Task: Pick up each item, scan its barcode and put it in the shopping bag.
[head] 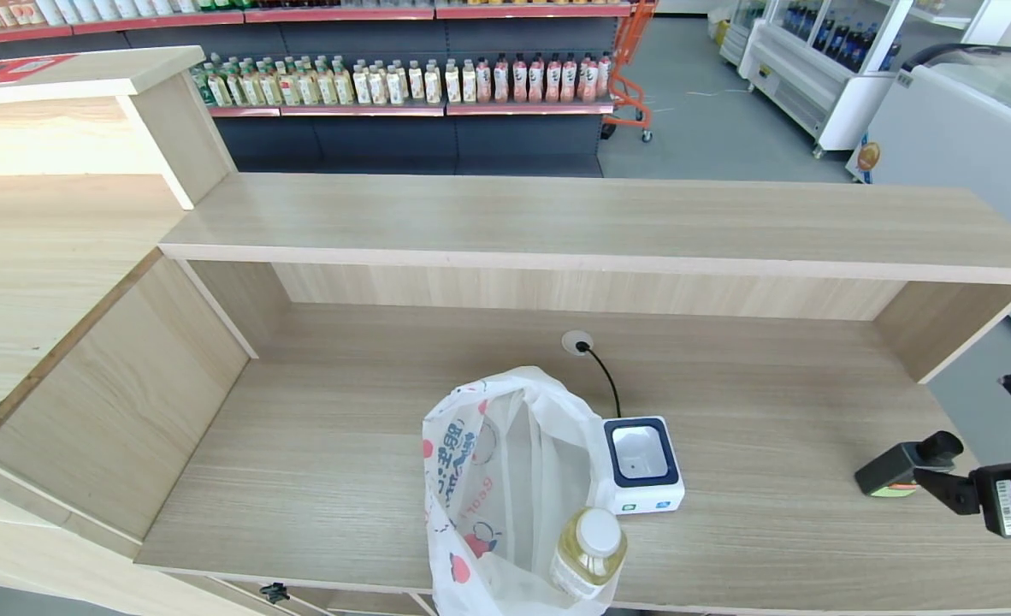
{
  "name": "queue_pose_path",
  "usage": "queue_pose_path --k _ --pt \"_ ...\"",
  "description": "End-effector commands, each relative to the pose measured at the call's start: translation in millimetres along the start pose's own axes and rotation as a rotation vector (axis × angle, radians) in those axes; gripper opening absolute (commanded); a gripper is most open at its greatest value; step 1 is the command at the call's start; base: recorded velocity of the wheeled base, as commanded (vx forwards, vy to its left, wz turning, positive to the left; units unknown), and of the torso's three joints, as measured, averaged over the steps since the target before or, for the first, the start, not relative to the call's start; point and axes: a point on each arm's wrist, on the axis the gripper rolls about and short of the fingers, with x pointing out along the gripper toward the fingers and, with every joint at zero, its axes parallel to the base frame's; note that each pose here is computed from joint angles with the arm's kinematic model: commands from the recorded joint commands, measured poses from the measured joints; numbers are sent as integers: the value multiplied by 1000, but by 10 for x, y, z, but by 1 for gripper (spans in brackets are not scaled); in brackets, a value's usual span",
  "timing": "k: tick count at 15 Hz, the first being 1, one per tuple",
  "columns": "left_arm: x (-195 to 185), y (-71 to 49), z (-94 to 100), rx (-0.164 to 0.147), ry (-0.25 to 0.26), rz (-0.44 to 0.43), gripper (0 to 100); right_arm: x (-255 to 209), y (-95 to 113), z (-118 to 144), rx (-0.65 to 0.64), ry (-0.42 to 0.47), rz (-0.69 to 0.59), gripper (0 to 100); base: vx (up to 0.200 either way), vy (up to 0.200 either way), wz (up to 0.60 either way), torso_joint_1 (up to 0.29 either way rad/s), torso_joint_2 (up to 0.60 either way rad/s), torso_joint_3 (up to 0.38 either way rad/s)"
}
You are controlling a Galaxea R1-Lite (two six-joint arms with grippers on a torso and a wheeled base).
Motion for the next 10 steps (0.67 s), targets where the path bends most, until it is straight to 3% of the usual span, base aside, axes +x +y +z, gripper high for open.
queue_pose_path --k 1,10 --pt "0 0 0 0 -1 -1 100 -121 -156 -59 48 -15 -52 100 0 0 0 0 0 0" --pt "0 0 0 0 -1 -1 100 -220 -121 -207 54 -18 -28 100 0 0 0 0 0 0"
